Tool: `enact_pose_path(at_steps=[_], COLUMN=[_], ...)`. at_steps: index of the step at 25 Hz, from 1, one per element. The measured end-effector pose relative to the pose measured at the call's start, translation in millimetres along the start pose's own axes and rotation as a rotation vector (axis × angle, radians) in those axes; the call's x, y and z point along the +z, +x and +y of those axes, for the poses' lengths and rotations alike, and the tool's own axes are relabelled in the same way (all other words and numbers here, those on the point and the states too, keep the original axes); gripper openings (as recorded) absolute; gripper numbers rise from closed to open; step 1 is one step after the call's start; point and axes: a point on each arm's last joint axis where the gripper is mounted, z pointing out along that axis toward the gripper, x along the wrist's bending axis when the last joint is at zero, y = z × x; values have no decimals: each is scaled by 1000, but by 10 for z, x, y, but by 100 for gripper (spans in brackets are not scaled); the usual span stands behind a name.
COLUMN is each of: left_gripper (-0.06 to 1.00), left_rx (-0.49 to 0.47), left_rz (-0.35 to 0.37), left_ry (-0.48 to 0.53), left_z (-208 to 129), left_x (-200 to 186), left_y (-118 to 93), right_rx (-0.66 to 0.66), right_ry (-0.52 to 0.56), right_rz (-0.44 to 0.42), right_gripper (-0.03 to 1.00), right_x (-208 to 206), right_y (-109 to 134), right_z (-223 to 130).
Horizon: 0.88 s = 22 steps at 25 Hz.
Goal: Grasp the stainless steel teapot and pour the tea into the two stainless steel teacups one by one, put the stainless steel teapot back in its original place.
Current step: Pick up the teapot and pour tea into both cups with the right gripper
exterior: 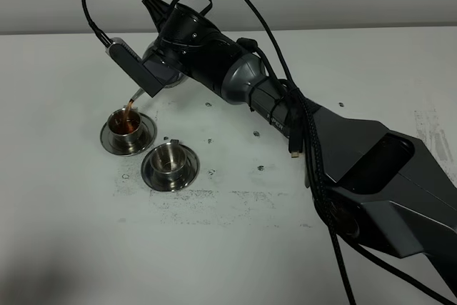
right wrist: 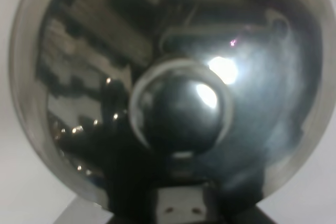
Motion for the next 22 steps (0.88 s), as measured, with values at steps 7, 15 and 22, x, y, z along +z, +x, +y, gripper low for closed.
enact_pose_path(at_steps=[7, 15, 22], left_gripper=[64, 64, 64], left_rx=[-7, -1, -1], left_rz=[0, 0, 0], left_ry=[0, 0, 0], left_z=[0, 0, 0], left_x=[0, 0, 0], left_y=[0, 0, 0], right_rx=[-4, -8, -11], right_ry=[13, 10, 15], right_rz=[-20, -24, -25], right_gripper=[17, 17, 17], right_x=[-81, -99, -99], right_y=[-59, -69, -70], right_z=[-37, -14, -18])
